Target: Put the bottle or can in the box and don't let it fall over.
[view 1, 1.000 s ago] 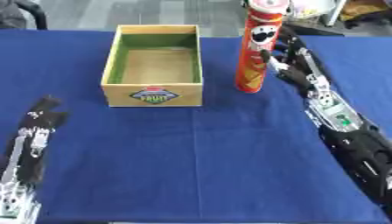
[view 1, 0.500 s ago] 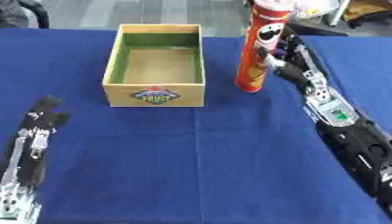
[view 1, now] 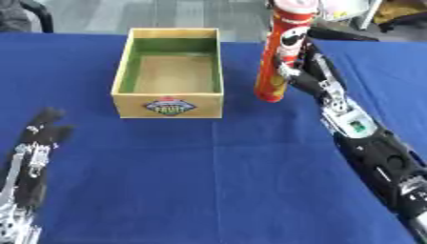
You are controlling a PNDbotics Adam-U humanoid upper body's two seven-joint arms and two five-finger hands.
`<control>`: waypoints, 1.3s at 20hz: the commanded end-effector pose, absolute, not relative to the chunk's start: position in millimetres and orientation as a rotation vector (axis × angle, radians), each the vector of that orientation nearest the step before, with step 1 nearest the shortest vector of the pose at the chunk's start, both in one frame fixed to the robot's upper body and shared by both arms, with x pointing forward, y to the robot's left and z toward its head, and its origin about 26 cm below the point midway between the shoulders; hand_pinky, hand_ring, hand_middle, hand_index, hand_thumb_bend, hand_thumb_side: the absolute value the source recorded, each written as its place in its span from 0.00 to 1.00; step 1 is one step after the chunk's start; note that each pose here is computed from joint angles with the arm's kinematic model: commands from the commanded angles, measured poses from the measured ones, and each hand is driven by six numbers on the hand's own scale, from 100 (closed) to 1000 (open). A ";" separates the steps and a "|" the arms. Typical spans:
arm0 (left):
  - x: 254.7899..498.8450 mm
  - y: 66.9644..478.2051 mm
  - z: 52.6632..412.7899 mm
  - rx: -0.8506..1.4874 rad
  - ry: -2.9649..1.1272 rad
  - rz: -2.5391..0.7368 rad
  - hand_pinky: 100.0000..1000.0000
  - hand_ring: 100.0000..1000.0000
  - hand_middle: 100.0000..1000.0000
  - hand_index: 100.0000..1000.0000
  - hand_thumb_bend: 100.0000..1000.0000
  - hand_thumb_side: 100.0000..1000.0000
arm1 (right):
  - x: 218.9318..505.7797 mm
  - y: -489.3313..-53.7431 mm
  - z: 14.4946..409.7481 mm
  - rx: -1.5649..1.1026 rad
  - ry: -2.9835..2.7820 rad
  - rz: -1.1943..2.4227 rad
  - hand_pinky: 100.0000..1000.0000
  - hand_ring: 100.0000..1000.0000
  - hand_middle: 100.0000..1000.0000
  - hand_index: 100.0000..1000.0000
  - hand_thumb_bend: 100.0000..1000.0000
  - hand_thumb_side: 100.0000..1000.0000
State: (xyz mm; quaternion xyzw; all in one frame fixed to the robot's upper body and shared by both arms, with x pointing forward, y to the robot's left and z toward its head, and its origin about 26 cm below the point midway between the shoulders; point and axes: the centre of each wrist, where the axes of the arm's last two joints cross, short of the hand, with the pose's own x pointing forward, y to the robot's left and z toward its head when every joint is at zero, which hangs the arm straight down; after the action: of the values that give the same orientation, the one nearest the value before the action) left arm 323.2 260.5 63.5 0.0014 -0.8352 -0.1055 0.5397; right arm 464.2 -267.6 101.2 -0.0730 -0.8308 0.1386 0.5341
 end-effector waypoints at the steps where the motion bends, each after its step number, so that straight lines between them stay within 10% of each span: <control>1: 325.3 258.4 75.0 -0.003 -2.024 -0.268 0.86 0.77 0.83 0.95 0.36 0.74 | 469.8 -268.3 113.5 -0.196 -2.011 0.332 0.81 0.88 0.89 1.00 0.32 0.29; 26: 328.6 252.8 80.7 -0.024 -2.041 -0.280 0.86 0.77 0.83 0.94 0.37 0.73 | 482.2 -235.6 110.1 -0.141 -2.035 0.272 0.80 0.86 0.87 1.00 0.30 0.26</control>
State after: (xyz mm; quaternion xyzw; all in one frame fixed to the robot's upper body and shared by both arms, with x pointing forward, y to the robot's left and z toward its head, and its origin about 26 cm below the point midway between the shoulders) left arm 326.8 254.2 69.5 -0.0083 -0.8401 -0.1108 0.5309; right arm 477.8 -237.2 97.4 -0.0596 -0.8386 0.1157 0.5290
